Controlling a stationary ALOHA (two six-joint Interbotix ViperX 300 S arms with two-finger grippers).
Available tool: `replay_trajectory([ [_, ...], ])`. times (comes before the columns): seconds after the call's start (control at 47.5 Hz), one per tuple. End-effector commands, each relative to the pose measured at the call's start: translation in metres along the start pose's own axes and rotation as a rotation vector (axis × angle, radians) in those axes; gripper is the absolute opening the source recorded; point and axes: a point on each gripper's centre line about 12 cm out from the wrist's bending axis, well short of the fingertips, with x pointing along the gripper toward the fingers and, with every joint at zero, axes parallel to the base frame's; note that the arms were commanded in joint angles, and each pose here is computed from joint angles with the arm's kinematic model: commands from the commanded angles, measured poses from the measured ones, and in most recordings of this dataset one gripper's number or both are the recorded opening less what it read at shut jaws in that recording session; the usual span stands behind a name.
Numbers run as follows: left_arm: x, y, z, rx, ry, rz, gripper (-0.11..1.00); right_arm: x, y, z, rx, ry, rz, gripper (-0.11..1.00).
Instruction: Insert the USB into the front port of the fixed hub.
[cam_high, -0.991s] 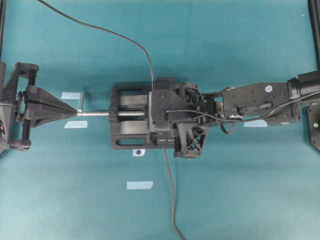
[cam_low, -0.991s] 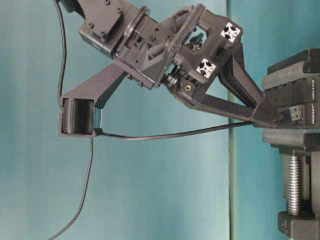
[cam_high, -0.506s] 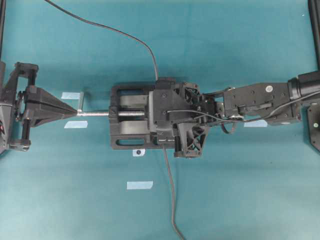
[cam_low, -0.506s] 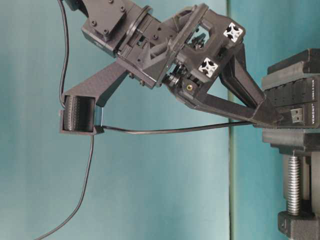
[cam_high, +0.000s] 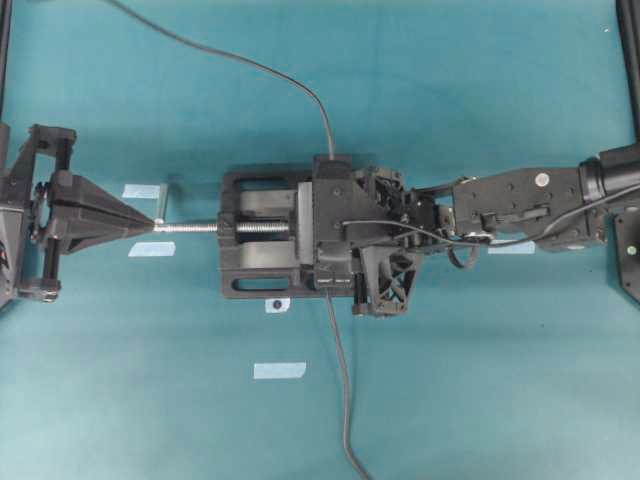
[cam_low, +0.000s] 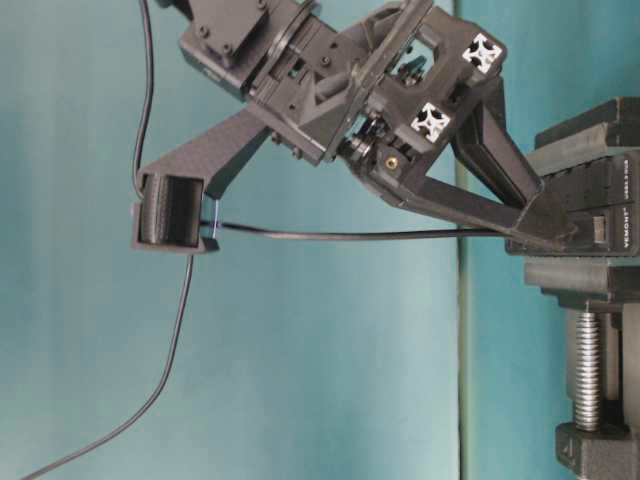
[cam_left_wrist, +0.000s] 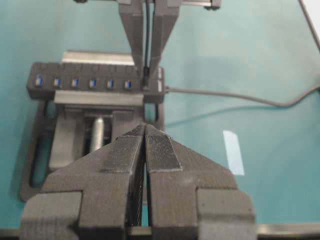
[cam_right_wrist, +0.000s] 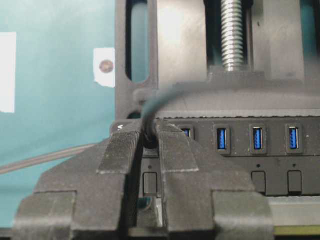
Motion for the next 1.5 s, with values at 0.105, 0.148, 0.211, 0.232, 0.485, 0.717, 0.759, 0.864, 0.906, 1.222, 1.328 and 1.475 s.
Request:
replay_trajectory([
  [0.105, 0.0, 0.0, 0.004, 0.002, -0.017, -0.001, 0.0, -0.006, -0.002, 0.006, 0.026, -0.031, 0.0, 0.08],
  [0.148, -0.001, 0.0, 0.005, 0.002, -0.018, -0.001, 0.0, -0.006, -0.002, 0.006, 0.023, -0.032, 0.0, 0.08],
  [0.211, -0.001, 0.0, 0.005, 0.002, -0.018, -0.001, 0.0, -0.006, -0.002, 0.006, 0.026, -0.032, 0.0, 0.08],
  [0.232, -0.001, -0.001, 0.004, 0.002, -0.018, -0.003, 0.0, -0.006, -0.002, 0.006, 0.024, -0.031, 0.0, 0.08],
  [0.485, 0.0, -0.001, 0.004, 0.002, -0.015, -0.002, 0.0, -0.003, -0.002, 0.002, 0.029, -0.015, 0.0, 0.08],
  [0.717, 0.0, 0.0, 0.003, 0.002, -0.015, -0.001, 0.0, 0.002, 0.001, -0.006, 0.029, 0.009, 0.005, 0.08],
  [0.759, 0.0, -0.001, 0.004, 0.002, -0.015, -0.002, 0.0, 0.003, 0.001, -0.009, 0.028, 0.019, 0.005, 0.08],
  [0.864, 0.0, -0.001, 0.003, 0.002, -0.015, -0.002, 0.0, 0.007, 0.004, -0.013, 0.023, 0.04, 0.008, 0.08],
  [0.906, 0.0, 0.0, 0.003, 0.002, -0.014, -0.001, 0.0, 0.008, 0.004, -0.015, 0.022, 0.053, 0.008, 0.08],
  [1.222, 0.0, -0.001, 0.003, 0.002, -0.014, -0.002, 0.0, 0.009, 0.005, -0.016, 0.019, 0.065, 0.01, 0.08],
  [1.328, 0.0, -0.001, 0.003, 0.002, -0.014, -0.002, 0.0, 0.009, 0.005, -0.016, 0.019, 0.065, 0.01, 0.08],
  [1.475, 0.0, 0.0, 0.003, 0.002, -0.018, -0.001, 0.0, 0.009, 0.005, -0.015, 0.019, 0.061, 0.01, 0.08],
])
